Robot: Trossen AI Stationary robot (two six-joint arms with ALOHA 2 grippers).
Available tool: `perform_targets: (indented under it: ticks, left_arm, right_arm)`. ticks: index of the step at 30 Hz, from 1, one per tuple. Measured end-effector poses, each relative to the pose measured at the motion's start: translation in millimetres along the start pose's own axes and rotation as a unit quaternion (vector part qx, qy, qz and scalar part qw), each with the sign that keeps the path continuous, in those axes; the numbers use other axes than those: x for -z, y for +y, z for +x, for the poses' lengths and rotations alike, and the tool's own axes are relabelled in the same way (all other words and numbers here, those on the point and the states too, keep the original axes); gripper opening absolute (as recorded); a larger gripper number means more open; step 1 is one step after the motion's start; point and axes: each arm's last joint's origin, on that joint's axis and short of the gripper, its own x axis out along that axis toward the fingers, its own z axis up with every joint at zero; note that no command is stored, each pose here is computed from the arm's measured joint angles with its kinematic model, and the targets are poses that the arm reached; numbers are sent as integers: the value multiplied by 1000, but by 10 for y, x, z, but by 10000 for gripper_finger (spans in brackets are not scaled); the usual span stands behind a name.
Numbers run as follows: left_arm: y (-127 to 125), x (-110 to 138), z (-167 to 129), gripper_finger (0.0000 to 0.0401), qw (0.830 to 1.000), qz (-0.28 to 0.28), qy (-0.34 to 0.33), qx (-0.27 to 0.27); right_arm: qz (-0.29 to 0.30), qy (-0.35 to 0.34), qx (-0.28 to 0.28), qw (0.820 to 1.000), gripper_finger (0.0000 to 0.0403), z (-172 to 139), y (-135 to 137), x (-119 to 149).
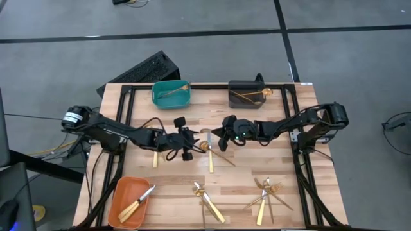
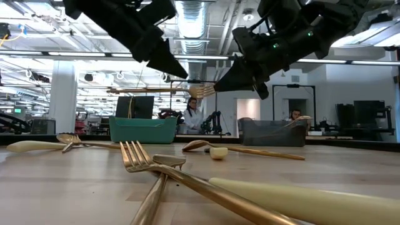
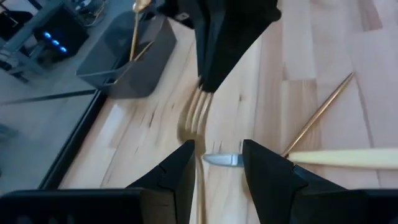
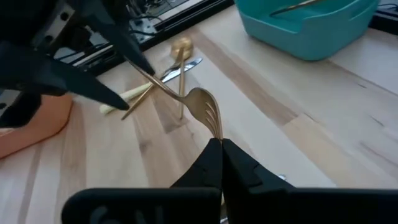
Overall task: Sort silverware by color (type)
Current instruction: Put the gold fork into the green bin
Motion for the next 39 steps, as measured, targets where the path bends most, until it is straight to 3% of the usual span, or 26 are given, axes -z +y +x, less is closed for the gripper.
perform_targets:
  ticks: [5,12,15,21,26,29,34,39]
  left_arm:
    - [53,34,9,121,999,10,28,-33]
    - [72,69,19,117,998,17,45,-30]
    - [81,81,24,94,998,18,50,-28]
    - [159,121,63,12,997,12,69,-31]
    - [269,138,120,7,996,14,77,-31]
    - [405,130,175,6,995,24,74,-68]
    - [879,105,317,5,981,-13,45,-187]
    - [1440,229,437,4,981,-36,16,-189]
  right_arm:
    - [4,-12,0,1000,18,0,6,-22]
    - [9,-18,-3,1000,19,0,10,-33]
    - [10,-19,-3,1000,19,1,12,-36]
    - [10,-30,-6,999,20,0,20,-57]
    - [4,-36,-4,999,23,2,18,-68]
    - [8,-59,23,998,40,1,8,-97]
    - [-5,-51,65,997,81,-4,-18,-51]
    - [-12,-30,93,995,113,-5,-54,1]
